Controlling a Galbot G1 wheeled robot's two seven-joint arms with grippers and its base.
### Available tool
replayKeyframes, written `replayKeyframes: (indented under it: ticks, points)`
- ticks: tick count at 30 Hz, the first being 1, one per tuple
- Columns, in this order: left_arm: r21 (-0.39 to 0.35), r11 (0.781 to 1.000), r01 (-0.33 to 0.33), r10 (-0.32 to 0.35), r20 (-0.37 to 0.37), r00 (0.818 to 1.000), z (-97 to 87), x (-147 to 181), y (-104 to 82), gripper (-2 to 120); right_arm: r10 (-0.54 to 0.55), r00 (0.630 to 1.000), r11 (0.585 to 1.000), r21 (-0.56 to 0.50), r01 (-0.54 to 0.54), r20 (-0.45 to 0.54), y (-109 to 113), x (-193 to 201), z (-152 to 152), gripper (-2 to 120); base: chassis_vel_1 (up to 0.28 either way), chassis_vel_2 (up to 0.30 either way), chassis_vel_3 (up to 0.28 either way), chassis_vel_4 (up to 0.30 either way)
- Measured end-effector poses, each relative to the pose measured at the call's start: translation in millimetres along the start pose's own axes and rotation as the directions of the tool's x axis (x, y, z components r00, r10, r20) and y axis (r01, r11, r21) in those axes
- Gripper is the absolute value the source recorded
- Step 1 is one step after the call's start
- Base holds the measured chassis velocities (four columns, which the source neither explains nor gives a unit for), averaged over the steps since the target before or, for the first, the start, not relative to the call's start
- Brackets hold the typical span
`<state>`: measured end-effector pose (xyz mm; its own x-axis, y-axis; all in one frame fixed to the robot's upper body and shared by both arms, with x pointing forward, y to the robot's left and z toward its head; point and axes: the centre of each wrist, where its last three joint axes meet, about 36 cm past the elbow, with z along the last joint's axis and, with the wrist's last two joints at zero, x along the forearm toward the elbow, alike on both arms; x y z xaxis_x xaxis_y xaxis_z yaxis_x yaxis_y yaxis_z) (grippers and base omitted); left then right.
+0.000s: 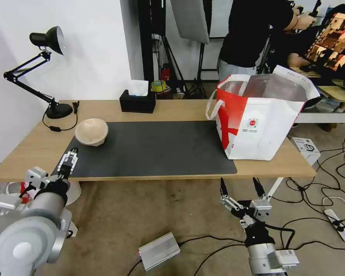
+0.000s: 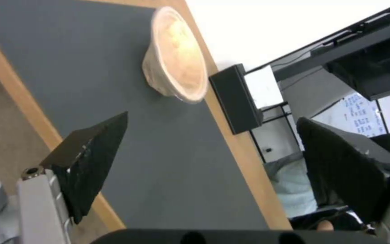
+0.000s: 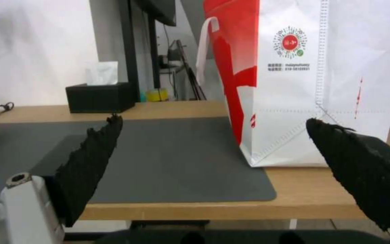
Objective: Pick up the trash from the table and place it into the takeout bag.
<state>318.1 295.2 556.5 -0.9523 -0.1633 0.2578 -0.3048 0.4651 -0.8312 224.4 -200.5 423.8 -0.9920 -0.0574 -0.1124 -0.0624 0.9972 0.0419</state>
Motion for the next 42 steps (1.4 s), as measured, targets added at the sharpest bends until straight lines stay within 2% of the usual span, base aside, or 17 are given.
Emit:
replayKeyframes:
  ticks: [10, 18, 29, 42]
  points:
    - [0.019, 1.000, 0.003, -0.003, -0.029, 1.000, -9.9, -22.0, -7.9, 100, 0.000, 1.000, 1.000, 0.000, 0.000, 0.000, 0.0, 0.0, 0.0, 100, 0.000, 0.000, 0.000, 0.000]
    - [0.001, 1.000, 0.011, -0.011, -0.026, 1.000, -16.6, -44.5, -14.6, 100, 0.000, 1.000, 1.000, 0.000, 0.000, 0.000, 0.0, 0.0, 0.0, 100, 0.000, 0.000, 0.000, 0.000]
    - [-0.021, 0.997, 0.073, -0.073, -0.032, 0.997, -20.6, -82.6, -16.0, 100, 0.000, 1.000, 1.000, 0.000, 0.000, 0.000, 0.0, 0.0, 0.0, 100, 0.000, 0.000, 0.000, 0.000]
    - [-0.027, 0.988, 0.151, -0.152, -0.042, 0.988, -20.9, -105.6, -26.0, 100, 0.000, 1.000, 1.000, 0.000, 0.000, 0.000, 0.0, 0.0, 0.0, 100, 0.000, 0.000, 0.000, 0.000]
